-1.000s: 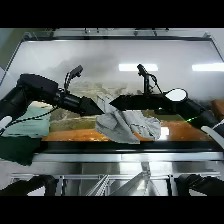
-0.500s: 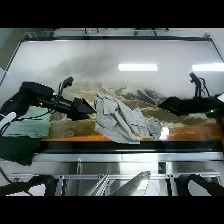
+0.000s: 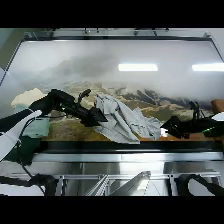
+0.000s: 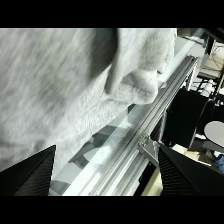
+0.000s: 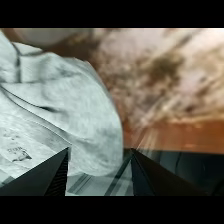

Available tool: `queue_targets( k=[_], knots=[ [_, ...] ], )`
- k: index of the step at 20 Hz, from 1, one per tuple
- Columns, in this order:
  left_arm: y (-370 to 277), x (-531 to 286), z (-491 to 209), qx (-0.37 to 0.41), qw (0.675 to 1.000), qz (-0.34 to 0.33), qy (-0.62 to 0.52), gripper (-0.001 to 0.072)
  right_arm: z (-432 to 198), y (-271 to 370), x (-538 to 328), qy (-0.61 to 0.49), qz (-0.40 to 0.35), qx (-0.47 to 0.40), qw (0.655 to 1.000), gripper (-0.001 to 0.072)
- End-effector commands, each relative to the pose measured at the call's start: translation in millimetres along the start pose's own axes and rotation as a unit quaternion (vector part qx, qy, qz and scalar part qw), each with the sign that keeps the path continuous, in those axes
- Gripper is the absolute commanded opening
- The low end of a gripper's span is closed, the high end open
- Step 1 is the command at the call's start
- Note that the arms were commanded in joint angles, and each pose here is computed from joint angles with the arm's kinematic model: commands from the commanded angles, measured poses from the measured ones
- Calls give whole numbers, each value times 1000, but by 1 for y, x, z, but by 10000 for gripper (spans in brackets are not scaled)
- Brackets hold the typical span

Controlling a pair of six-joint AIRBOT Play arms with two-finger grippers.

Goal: Fold the shirts.

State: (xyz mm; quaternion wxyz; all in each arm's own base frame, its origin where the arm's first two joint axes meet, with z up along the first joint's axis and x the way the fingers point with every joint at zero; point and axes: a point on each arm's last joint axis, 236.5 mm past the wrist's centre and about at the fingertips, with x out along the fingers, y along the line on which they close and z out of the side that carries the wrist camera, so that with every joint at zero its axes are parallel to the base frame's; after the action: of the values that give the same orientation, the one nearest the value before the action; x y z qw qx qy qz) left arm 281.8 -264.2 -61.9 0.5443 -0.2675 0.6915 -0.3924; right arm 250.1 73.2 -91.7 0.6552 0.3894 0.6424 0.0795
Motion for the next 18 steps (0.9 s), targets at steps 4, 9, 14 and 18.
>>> queue_targets(
  k=[4,9,14,18],
  knots=[
    [1,21,12,16,1000,12,10,626,-18,-2,16,16,15,38,999,439],
    [5,37,4,3,999,14,31,624,-25,25,41,29,36,7,999,279],
    [6,33,9,3,1000,16,23,118,-19,71,33,6,121,-33,992,15],
    [-4,28,9,15,999,9,31,0,-18,91,16,-18,145,-56,988,15]
  ],
)
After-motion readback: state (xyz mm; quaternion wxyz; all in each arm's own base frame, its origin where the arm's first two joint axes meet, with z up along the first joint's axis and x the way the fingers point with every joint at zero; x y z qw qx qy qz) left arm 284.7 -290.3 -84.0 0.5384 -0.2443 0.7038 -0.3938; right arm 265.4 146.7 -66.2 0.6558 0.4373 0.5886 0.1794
